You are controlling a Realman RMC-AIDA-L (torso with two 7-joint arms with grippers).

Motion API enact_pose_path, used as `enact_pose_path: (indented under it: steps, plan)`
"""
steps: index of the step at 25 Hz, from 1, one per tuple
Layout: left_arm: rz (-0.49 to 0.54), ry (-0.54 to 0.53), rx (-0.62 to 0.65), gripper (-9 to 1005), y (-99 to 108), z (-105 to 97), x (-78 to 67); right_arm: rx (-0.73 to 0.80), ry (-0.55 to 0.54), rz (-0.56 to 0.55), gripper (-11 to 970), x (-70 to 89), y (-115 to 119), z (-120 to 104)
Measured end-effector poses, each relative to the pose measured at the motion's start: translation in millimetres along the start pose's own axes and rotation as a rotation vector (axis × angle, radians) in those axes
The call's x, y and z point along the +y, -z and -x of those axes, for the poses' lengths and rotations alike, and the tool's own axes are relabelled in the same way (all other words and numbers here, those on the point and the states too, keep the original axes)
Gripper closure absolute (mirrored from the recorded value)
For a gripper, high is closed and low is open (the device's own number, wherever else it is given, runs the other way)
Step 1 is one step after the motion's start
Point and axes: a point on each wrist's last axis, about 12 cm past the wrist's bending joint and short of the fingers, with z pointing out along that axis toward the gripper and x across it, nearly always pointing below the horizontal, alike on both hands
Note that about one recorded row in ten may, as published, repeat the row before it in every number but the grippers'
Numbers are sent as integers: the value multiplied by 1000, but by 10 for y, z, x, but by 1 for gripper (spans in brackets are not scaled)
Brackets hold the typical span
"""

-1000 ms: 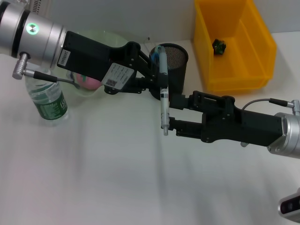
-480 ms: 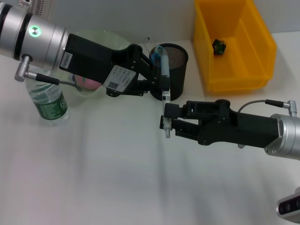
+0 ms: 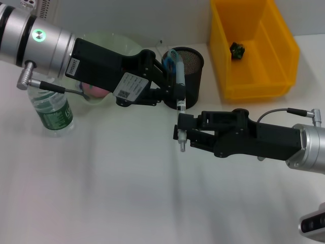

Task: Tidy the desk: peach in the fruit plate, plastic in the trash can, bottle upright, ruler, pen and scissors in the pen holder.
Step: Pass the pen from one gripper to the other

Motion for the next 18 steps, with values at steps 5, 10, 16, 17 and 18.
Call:
enact_pose_path:
  steps: [5,10,16,17,18]
  plan:
    - [2,0,0,748,18,1,1,2,6,1,660,4,5,5]
    - [3,1,-2,744,27,0,6,2,7,2,724,6,7,8]
    - [3,0,-2,739,29,0,7,0,8,2,764,5,4,6]
    - [3,0,-2,738,29,0,7,-1,8,2,765,4,3,5]
    - [3,0,-2,737,29,0,7,-2,8,3,765,4,1,5]
